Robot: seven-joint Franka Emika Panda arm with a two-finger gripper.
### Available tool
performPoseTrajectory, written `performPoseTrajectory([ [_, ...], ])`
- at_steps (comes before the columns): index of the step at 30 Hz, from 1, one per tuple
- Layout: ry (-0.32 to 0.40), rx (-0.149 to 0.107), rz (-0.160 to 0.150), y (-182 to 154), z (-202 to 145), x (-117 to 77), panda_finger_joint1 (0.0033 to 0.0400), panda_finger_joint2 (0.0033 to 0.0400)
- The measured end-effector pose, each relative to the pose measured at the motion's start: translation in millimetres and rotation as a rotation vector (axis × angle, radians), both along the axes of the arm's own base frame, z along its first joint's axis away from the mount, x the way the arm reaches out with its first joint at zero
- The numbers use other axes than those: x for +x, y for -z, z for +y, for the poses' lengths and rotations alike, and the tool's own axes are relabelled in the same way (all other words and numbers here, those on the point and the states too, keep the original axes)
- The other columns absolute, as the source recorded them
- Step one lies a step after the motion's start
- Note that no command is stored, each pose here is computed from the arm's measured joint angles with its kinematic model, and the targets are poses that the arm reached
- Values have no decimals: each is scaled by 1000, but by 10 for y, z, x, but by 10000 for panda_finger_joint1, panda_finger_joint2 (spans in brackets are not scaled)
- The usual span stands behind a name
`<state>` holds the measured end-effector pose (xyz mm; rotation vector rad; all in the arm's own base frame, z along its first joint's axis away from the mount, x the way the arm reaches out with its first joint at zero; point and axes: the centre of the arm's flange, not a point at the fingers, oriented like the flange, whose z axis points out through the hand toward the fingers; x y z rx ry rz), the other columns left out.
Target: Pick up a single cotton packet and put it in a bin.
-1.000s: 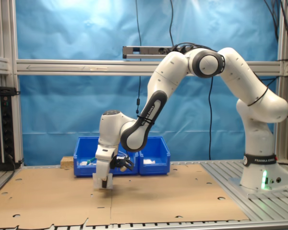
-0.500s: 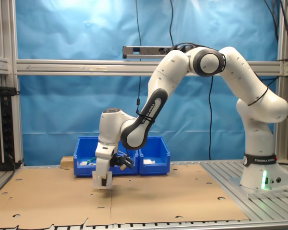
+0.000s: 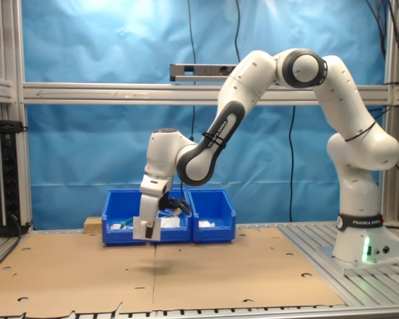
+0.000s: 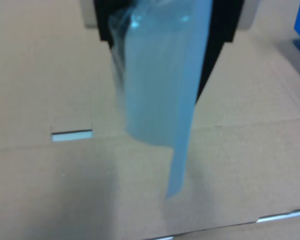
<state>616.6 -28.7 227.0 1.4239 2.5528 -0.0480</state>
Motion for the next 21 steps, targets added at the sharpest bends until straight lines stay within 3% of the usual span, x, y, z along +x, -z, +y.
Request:
performPoseTrajectory([
  [8,-11,32,-10,-419,140,-305,53,53],
  [21,-14,78,28,-861,231,-855,53,53],
])
